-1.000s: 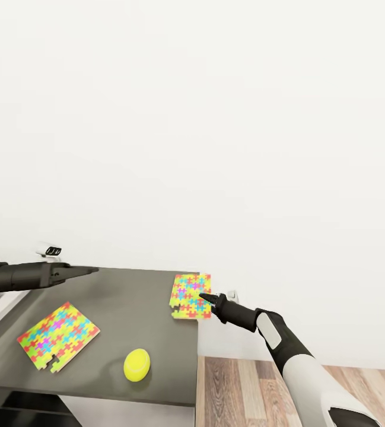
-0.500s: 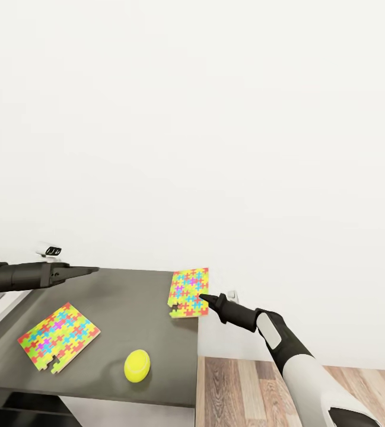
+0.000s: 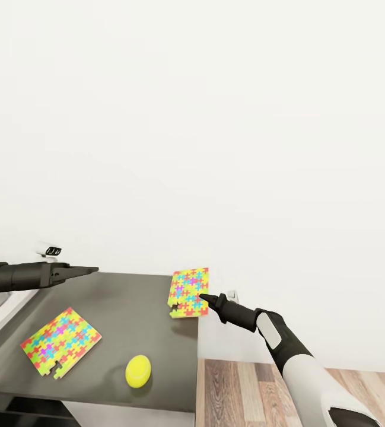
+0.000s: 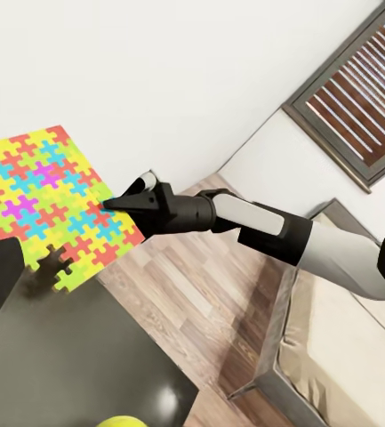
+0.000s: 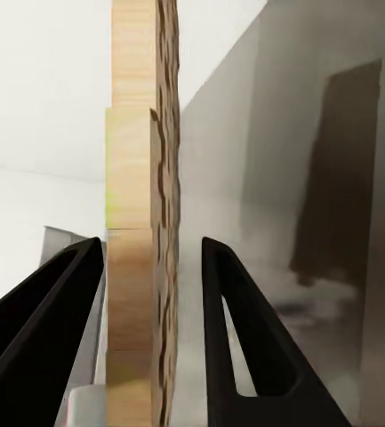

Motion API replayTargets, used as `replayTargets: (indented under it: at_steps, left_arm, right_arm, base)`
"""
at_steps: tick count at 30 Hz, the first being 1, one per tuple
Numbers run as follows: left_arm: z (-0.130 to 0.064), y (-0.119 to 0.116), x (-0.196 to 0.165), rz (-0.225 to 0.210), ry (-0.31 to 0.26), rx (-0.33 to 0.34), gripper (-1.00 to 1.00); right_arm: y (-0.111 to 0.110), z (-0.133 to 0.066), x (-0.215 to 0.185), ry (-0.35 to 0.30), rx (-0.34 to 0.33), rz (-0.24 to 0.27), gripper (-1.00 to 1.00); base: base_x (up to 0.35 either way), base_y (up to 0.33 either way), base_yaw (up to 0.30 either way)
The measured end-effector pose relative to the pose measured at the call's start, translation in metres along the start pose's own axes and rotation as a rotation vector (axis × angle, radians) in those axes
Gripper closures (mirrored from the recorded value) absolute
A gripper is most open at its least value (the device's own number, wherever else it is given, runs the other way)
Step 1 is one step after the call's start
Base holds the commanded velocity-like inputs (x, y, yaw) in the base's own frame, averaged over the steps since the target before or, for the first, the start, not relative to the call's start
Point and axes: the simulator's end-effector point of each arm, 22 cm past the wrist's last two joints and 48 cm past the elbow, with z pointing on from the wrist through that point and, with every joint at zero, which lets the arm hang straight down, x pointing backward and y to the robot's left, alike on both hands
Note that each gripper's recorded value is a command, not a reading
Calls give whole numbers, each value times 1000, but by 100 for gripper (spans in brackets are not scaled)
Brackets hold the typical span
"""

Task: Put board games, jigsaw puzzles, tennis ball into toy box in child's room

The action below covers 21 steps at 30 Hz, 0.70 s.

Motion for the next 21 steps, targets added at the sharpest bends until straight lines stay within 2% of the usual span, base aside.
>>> replayTargets:
  at_steps: [4,10,21]
  left_arm:
    - [0,-4,-5,-1,2,0,-100]
    - [-1,-10,-13,-2,4,0,-100]
    - [-3,-21,-26,-2,5,1,-100]
  right_arm:
    - [7,-1,-2,-1,-1,-1,100]
    - [18,-2,-12,-34,-7,-32,100]
    - [37,-6,-18,-41,-15,-33,100]
  base:
    - [-34,0,0]
    - [-151,0,0]
    - [-13,0,0]
